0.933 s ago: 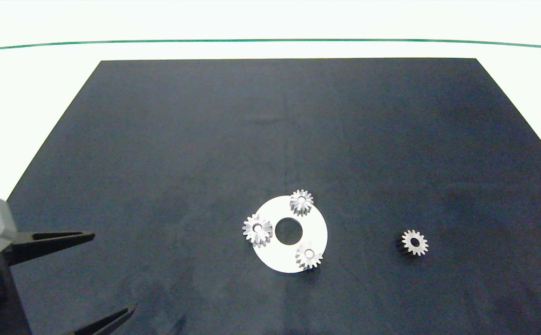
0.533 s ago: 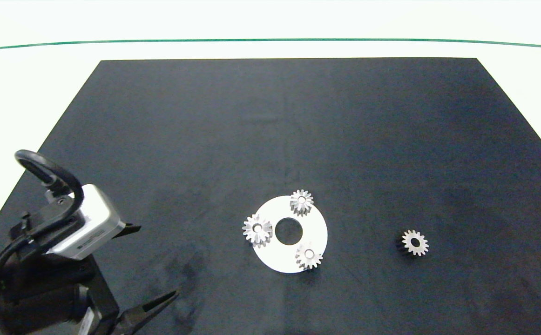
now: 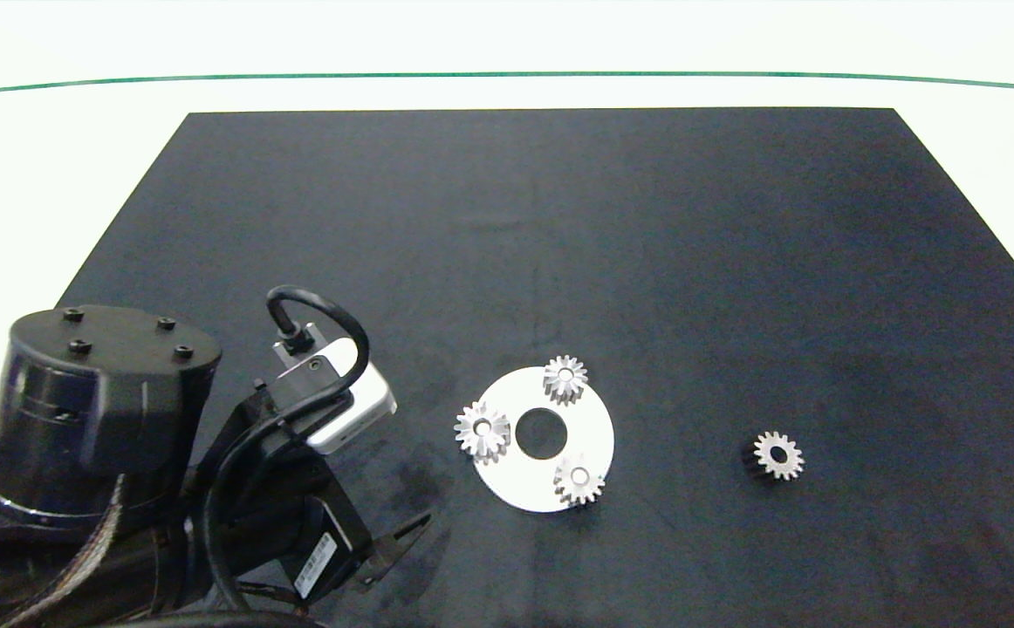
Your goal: Remove an incorrectly installed larger gear and replace it with the correct smaller gear
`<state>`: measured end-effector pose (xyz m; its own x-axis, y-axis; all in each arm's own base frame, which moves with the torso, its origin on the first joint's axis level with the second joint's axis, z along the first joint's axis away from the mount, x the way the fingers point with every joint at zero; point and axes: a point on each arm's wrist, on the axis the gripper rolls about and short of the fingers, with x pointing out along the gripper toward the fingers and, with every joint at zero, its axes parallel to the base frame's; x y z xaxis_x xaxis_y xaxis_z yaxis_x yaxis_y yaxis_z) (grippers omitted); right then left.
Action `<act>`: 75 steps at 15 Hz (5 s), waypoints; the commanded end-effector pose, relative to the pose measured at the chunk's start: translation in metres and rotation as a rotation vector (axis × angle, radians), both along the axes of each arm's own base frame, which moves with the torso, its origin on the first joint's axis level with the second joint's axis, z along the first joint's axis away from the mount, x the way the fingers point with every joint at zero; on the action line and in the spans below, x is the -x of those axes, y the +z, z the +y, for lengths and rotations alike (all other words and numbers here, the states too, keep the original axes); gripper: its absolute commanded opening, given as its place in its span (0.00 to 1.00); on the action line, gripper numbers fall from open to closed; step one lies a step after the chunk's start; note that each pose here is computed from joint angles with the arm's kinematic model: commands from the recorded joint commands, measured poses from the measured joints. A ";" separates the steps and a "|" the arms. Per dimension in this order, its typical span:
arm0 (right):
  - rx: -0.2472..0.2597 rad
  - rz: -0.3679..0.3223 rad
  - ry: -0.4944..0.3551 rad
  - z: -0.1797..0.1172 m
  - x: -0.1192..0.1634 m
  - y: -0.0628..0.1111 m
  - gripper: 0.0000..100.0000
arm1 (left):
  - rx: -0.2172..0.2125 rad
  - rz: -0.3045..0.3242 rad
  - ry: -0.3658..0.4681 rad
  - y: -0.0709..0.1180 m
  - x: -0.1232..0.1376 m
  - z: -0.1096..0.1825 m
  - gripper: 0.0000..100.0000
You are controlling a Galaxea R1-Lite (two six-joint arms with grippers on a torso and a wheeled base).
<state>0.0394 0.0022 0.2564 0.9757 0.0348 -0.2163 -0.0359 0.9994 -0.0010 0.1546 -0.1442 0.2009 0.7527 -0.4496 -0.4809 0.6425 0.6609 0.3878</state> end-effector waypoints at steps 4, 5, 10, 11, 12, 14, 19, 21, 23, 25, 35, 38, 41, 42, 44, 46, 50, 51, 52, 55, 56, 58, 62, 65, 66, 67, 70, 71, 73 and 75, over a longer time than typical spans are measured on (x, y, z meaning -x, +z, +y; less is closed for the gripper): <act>0.000 0.000 0.000 0.000 0.001 0.000 1.00 | -0.028 0.008 -0.011 -0.017 -0.015 -0.033 1.00; 0.000 0.000 0.000 0.000 0.001 0.000 1.00 | -0.028 0.009 -0.009 -0.021 -0.019 -0.038 1.00; -0.001 -0.004 0.001 0.000 0.001 0.000 1.00 | -0.036 0.014 -0.006 -0.028 -0.031 -0.050 1.00; -0.001 -0.004 0.001 0.000 0.001 0.000 1.00 | -0.035 0.013 -0.006 -0.028 -0.035 -0.055 1.00; -0.001 -0.004 0.001 0.000 0.001 0.000 1.00 | -0.034 0.014 -0.004 -0.028 -0.038 -0.058 1.00; -0.001 -0.003 0.003 0.000 0.001 0.000 1.00 | -0.032 0.014 0.000 -0.028 -0.043 -0.062 1.00; -0.001 -0.005 0.003 0.000 0.002 0.000 1.00 | -0.044 0.022 0.011 -0.033 -0.051 -0.070 1.00; -0.001 -0.007 0.003 0.000 0.003 0.000 1.00 | -0.045 0.023 0.014 -0.034 -0.054 -0.072 1.00; -0.001 -0.008 0.003 0.000 0.003 0.000 1.00 | -0.045 0.023 0.015 -0.034 -0.056 -0.074 1.00; -0.001 -0.008 0.003 0.000 0.003 0.000 1.00 | -0.041 0.020 0.017 -0.033 -0.057 -0.074 0.99; -0.001 -0.010 0.005 0.000 0.003 0.000 1.00 | -0.045 0.024 0.021 -0.030 -0.063 -0.078 0.80; -0.001 -0.010 0.005 0.000 0.003 0.000 1.00 | -0.047 0.028 0.021 -0.031 -0.063 -0.078 0.74; -0.001 -0.011 0.005 0.000 0.003 0.000 1.00 | -0.051 0.036 0.035 -0.034 -0.067 -0.077 0.68; -0.001 -0.011 0.005 0.000 0.003 0.000 1.00 | -0.051 0.036 0.037 -0.034 -0.067 -0.077 0.66; -0.001 -0.011 0.005 0.000 0.003 0.000 1.00 | -0.057 0.041 0.037 -0.036 -0.066 -0.076 0.62; -0.003 -0.011 0.006 0.000 0.003 0.000 1.00 | -0.054 0.039 0.037 -0.036 -0.067 -0.076 0.57; -0.003 -0.011 0.006 0.000 0.003 0.000 1.00 | -0.053 0.038 0.037 -0.035 -0.067 -0.076 0.50; -0.003 -0.010 0.006 0.000 0.003 0.000 1.00 | -0.056 0.040 0.037 -0.036 -0.067 -0.077 0.48; -0.003 -0.011 0.006 0.000 0.003 0.000 1.00 | -0.056 0.040 0.037 -0.036 -0.067 -0.077 0.45; -0.003 -0.011 0.006 0.000 0.003 0.000 1.00 | -0.057 0.041 0.037 -0.037 -0.067 -0.077 0.39; -0.003 -0.011 0.006 0.000 0.003 0.000 1.00 | -0.058 0.042 0.037 -0.037 -0.067 -0.077 0.38; -0.003 -0.011 0.006 0.000 0.003 0.000 1.00 | -0.060 0.045 0.037 -0.038 -0.067 -0.077 0.33; -0.003 -0.011 0.006 0.000 0.003 0.000 1.00 | -0.062 0.047 0.035 -0.039 -0.067 -0.077 0.26; -0.003 -0.011 0.006 0.000 0.003 0.000 1.00 | -0.078 0.063 0.033 -0.038 -0.067 -0.078 0.25; -0.003 -0.011 0.006 0.000 0.003 0.000 1.00 | -0.084 0.068 0.031 -0.035 -0.067 -0.079 0.25; -0.003 -0.011 0.006 0.000 0.003 0.000 1.00 | -0.086 0.070 0.031 -0.031 -0.067 -0.079 0.25; -0.003 -0.011 0.007 0.000 0.003 0.000 1.00 | -0.089 0.075 0.030 -0.022 -0.068 -0.081 0.25; -0.003 -0.011 0.007 0.000 0.003 0.000 1.00 | -0.091 0.076 0.029 -0.019 -0.068 -0.081 0.25; -0.003 -0.011 0.007 0.000 0.003 0.000 1.00 | -0.086 0.072 0.029 -0.017 -0.069 -0.082 0.25; -0.004 -0.011 0.009 0.000 0.003 0.000 1.00 | -0.087 0.073 0.029 -0.018 -0.068 -0.082 0.25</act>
<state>0.0361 0.0022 0.2567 0.9779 0.0439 -0.2046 -0.0444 0.9990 0.0025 0.2232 -0.2264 0.1810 0.7213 -0.3789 -0.5798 0.6558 0.6430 0.3956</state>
